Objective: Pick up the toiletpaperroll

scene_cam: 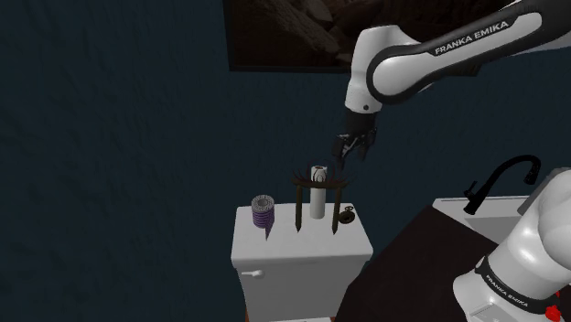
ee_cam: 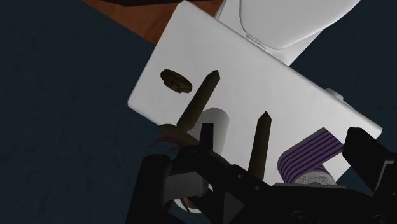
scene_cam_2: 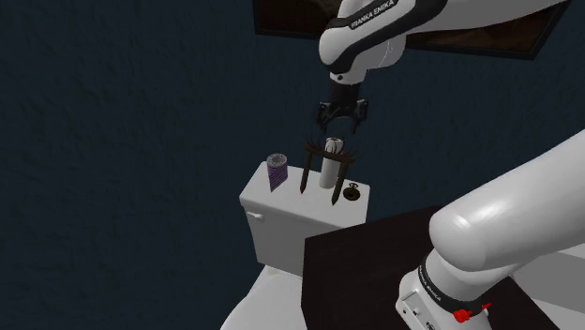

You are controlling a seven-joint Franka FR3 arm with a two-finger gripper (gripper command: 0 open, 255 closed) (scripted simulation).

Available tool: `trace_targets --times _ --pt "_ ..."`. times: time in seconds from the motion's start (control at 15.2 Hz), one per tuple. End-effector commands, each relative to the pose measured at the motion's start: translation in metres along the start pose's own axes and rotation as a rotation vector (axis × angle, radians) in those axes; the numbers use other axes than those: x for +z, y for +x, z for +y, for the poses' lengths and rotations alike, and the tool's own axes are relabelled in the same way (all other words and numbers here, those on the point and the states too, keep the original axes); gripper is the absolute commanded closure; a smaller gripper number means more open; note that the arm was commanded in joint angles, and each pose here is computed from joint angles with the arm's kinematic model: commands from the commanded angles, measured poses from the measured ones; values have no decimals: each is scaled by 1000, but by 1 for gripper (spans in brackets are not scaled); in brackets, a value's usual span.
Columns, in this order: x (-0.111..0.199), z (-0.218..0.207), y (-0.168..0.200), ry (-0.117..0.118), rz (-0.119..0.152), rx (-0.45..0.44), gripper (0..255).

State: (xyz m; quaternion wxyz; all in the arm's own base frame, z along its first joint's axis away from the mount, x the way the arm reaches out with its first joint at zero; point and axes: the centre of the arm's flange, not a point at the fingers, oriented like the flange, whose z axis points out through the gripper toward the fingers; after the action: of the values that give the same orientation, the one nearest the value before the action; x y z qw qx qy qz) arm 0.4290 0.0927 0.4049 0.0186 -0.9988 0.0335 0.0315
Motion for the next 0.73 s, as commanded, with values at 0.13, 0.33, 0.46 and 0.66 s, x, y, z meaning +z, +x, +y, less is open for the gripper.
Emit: trace_targets --times 0.13,0.33,0.46,0.66 --pt "35 -25 27 -7 9 3 0" --pt "63 -43 49 -12 15 5 0" --pt "81 -55 64 -16 19 6 0" --pt "108 -73 87 -21 25 7 0"
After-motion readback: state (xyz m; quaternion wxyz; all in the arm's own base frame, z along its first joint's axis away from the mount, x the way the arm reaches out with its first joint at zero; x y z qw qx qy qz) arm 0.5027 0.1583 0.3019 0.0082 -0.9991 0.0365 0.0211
